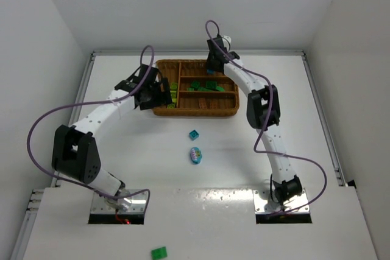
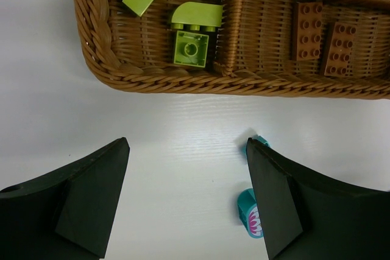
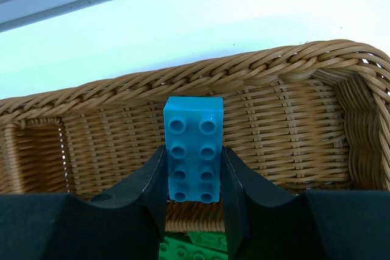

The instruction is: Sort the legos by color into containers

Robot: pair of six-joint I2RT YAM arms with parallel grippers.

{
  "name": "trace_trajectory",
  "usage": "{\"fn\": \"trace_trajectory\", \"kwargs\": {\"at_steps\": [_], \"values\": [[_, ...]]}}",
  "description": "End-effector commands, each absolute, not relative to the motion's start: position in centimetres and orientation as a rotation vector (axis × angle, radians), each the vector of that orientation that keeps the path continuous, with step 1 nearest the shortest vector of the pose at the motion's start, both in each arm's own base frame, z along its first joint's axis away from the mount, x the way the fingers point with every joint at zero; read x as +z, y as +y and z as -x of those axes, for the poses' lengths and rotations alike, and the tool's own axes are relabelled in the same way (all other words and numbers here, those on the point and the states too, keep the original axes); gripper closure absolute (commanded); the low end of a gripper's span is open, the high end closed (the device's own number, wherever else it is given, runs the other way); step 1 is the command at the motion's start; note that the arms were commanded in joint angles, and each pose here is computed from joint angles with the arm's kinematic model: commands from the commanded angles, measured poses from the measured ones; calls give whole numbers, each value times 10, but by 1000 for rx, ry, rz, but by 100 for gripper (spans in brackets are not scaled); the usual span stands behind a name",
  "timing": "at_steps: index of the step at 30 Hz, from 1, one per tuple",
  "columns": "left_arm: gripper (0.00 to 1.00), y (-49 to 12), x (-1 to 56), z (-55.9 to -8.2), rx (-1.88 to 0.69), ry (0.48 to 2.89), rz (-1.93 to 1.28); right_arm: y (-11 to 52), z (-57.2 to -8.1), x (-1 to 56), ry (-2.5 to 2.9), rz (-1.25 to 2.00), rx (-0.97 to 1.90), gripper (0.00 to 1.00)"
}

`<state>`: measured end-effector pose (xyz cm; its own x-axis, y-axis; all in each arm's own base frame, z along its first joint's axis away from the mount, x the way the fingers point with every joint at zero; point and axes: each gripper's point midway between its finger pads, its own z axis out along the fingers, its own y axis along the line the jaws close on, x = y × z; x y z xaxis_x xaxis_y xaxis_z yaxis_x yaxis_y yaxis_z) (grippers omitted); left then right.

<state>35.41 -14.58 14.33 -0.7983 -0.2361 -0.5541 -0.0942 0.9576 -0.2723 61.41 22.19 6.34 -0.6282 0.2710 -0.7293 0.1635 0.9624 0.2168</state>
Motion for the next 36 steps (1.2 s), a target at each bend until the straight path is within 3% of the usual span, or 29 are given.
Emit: {"fn": "trace_trajectory", "kwargs": {"at_steps": [1, 6, 7, 9, 11, 16, 17, 19, 20, 21, 22, 23, 25, 27, 31, 36], "values": [[16, -155, 153, -364, -341, 2456, 196, 224, -631, 86, 2180, -320, 208, 74], [16, -156, 156, -363, -355, 2449, 192, 221, -630, 82, 2191, -325, 186, 60], [16, -156, 156, -363, -355, 2449, 192, 223, -630, 82, 2195, -320, 197, 46], [16, -156, 156, -363, -355, 2449, 192, 223, -630, 92, 2181, -320, 205, 36], [16, -156, 160, -363, -360, 2441, 191, 223, -630, 112, 2153, -307, 214, 31], [16, -153, 166, -358, -352, 2432, 195, 212, -605, 176, 2097, -292, 199, 31], [16, -149, 171, -359, -336, 2413, 203, 211, -586, 160, 2152, -278, 175, 31], [16, -143, 169, -354, -301, 2423, 214, 216, -555, 202, 2114, -226, 226, 31], [16, -139, 174, -354, -284, 2402, 223, 213, -524, 164, 2211, -182, 196, 31], [16, -135, 172, -351, -263, 2409, 229, 227, -500, 163, 2231, -111, 254, 31], [16, -130, 175, -352, -258, 2394, 269, 232, -482, 198, 2154, -58, 326, 31], [16, -124, 176, -350, -248, 2385, 295, 233, -446, 154, 2247, 26, 336, 31], [16, -113, 166, -345, -234, 2406, 360, 253, -384, 132, 2309, 214, 380, 31], [16, -113, 170, -341, -270, 2396, 386, 267, -330, 98, 2394, 382, 377, 25], [16, -113, 172, -338, -278, 2388, 397, 280, -275, 69, 2476, 516, 419, 16], [16, -111, 180, -331, -295, 2358, 407, 290, -259, 45, 2514, 565, 413, 14]]}}
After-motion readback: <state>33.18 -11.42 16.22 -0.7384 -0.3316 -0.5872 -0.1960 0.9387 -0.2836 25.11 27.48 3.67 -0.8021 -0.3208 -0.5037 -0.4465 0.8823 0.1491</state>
